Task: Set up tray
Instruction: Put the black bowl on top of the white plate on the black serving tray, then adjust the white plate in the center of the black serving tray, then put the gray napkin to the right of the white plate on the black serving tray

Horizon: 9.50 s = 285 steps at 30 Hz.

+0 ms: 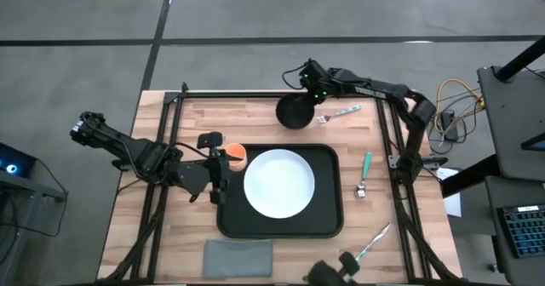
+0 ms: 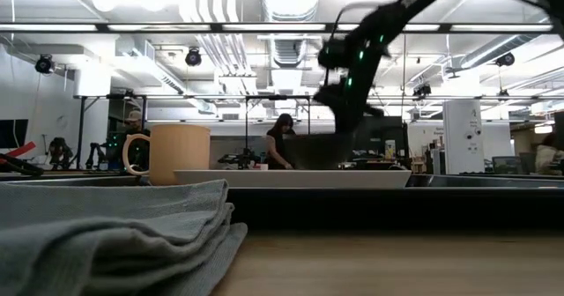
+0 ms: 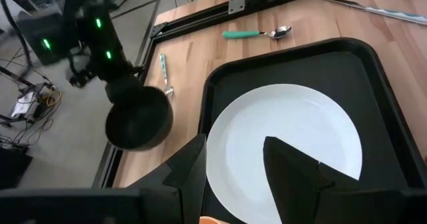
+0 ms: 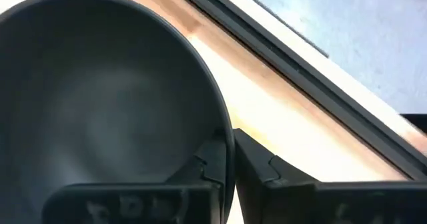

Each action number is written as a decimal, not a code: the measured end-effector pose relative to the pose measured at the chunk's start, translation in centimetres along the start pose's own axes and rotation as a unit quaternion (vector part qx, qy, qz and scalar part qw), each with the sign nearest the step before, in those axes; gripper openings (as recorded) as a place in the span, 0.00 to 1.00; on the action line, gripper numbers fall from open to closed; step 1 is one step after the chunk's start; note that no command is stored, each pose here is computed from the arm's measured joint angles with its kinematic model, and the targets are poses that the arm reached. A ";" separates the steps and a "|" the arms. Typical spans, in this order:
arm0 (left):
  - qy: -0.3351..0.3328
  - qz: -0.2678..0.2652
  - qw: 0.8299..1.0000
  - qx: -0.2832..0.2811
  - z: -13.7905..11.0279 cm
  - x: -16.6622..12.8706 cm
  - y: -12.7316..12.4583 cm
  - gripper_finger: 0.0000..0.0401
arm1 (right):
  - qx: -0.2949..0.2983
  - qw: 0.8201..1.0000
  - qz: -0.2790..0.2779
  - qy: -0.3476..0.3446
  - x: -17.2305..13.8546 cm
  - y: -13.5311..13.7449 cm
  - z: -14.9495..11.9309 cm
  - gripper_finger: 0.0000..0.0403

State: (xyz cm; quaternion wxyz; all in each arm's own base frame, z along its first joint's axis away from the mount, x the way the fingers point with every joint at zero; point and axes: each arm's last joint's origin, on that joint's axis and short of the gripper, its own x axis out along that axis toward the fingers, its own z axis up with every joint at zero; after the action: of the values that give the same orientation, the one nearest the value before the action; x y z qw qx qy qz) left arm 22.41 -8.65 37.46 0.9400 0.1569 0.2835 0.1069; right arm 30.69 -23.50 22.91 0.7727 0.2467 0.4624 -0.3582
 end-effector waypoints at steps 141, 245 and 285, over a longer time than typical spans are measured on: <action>0.236 -0.061 0.725 -0.644 -10.2 -1.6 -11.6 0.18 | -0.243 0.959 -0.021 -0.143 -12.4 17.8 -26.9 0.53; 0.365 0.100 0.644 -0.666 -13.3 -1.1 -26.8 0.46 | -0.394 0.910 -0.062 -0.109 -10.7 16.0 -28.4 0.69; 0.338 0.051 0.667 -0.662 -14.4 1.7 -29.0 0.00 | -0.402 0.909 -0.048 -0.094 -10.7 16.1 -28.4 0.64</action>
State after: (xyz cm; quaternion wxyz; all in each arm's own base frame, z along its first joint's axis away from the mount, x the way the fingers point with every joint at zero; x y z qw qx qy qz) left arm 18.88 -31.70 14.94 0.6297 -0.5394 0.4276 0.3600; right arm 24.60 10.24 20.43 0.8285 -0.1422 0.5034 -0.2000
